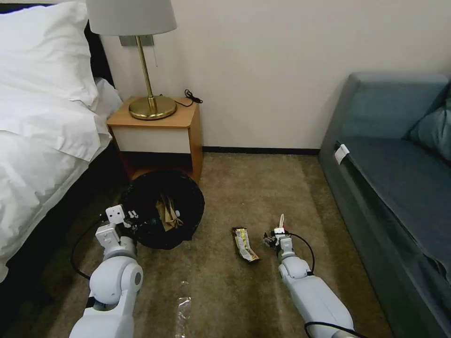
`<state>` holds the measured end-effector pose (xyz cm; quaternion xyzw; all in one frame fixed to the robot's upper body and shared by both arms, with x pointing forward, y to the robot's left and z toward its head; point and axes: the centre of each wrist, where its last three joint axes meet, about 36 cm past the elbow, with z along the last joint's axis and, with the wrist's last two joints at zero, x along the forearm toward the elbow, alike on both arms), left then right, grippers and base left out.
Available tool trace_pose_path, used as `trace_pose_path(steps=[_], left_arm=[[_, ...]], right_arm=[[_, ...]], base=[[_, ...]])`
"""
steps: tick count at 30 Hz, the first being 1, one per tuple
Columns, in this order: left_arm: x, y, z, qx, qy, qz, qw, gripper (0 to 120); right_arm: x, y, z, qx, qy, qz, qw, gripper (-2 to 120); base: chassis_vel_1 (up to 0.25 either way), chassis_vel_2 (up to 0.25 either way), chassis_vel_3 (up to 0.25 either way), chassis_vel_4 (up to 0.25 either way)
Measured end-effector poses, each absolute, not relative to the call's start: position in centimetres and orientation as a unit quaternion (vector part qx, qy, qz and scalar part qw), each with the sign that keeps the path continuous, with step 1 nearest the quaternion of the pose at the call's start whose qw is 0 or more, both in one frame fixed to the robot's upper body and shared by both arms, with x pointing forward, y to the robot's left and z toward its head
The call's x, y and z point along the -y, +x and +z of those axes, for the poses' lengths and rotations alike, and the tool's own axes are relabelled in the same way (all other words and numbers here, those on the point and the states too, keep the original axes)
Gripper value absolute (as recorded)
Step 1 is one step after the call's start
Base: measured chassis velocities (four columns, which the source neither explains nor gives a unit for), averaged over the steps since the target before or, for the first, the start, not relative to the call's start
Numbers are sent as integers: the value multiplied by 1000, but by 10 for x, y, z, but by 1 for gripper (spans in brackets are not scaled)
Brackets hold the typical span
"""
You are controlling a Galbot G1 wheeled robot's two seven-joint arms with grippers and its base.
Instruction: Pick up the trash bin, then pick up the garbage on the floor and place it into the trash bin.
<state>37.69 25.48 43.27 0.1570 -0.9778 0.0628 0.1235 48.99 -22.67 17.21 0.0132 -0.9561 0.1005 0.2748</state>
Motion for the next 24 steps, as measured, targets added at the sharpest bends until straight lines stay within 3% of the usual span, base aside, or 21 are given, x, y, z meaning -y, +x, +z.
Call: trace_pose_path(steps=[8,10,15,19,24], left_arm=[[-256,379,436,979,155,63,120,2],[-260,379,437,978,158,61,118,2],[-259,379,437,978,158,63,120,2],[-255,379,432,977,157,67,126,2],[-254,379,433,977,156,67,126,2]], right_arm=[[231,483,168,958,13,99,271,45],[235,481,168,958,11,98,269,33],[237,477,166,958,10,98,269,20],[237,474,166,959,10,95,267,2],[237,473,167,959,10,93,266,0]], base=[[0,0,0,0],[0,0,0,0],[0,0,0,0],[0,0,0,0],[0,0,0,0]])
